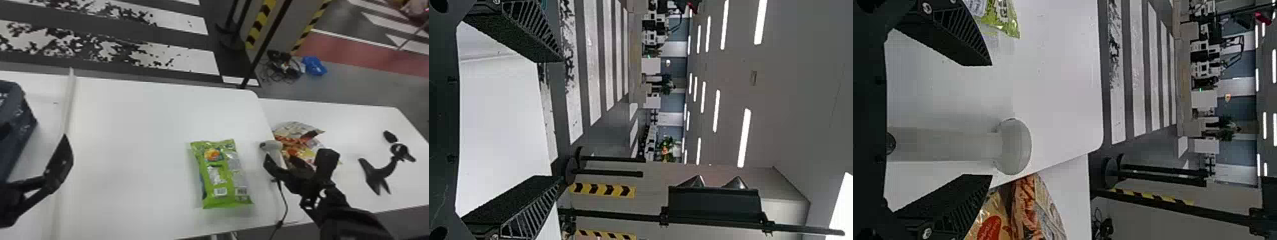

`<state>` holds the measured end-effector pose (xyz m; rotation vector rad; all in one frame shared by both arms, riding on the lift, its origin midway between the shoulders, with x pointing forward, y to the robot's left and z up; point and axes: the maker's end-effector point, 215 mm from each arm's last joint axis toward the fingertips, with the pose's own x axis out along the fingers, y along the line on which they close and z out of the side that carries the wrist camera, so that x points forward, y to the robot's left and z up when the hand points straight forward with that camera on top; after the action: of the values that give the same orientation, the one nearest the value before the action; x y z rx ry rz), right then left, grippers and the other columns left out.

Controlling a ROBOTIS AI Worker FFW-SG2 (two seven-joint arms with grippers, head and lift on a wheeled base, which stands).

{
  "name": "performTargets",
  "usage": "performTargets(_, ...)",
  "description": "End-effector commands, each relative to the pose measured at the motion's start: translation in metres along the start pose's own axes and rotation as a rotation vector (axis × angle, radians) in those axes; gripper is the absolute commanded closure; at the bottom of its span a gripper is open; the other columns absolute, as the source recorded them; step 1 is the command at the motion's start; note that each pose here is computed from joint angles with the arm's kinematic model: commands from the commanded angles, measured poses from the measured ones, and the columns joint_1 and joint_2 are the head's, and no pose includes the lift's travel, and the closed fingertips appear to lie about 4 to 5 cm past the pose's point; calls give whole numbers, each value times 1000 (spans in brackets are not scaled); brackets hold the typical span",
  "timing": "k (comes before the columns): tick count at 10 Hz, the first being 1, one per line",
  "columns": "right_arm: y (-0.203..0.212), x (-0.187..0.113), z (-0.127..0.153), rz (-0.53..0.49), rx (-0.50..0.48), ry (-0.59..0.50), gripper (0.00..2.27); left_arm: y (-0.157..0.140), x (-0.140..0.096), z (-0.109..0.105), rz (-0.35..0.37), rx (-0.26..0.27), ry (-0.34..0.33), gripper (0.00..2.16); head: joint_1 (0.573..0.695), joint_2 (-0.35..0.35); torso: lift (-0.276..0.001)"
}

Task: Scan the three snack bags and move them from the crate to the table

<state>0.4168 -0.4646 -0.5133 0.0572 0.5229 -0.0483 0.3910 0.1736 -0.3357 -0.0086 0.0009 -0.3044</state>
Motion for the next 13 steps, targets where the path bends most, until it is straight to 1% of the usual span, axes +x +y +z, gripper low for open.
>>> performTargets(1,-6,15,-13,11,53,51,90,-2,-2,2,-3,9,3,29,695,-350,-62)
performTargets(2,-17,21,-14,-2,46,65,90,-4,-4,3,-5,18,4,29,695,-350,-62)
performTargets(3,-21,28,-16,3,39,79,157,-3,-5,3,-8,23,7,29,695,-350,-62)
performTargets(4,-25,34,-21,12,42,102,576,-3,-5,5,-7,23,7,29,695,-350,-62)
performTargets(5,-24,34,-30,10,52,130,1754,-4,-4,4,-8,22,19,29,695,-350,-62)
performTargets(6,-25,33,-33,11,39,136,2074,-6,-4,5,-11,19,17,29,695,-350,-62)
performTargets(7,-23,31,-34,26,32,132,2243,-10,-4,2,-18,23,26,29,695,-350,-62)
performTargets(8,-23,28,-36,27,29,123,2240,-14,-4,0,-22,21,31,29,695,-350,-62)
performTargets(10,-26,21,-23,8,6,58,2240,-14,-4,-3,-22,22,44,29,695,-350,-62)
performTargets(11,-27,17,-22,4,27,46,2240,-16,-3,-3,-27,20,43,29,695,-350,-62)
performTargets(12,-25,2,-15,-7,52,10,2240,-17,-3,0,-32,23,39,29,695,-350,-62)
performTargets(13,-18,-23,-8,5,99,-29,2240,-18,-3,1,-34,23,38,29,695,-350,-62)
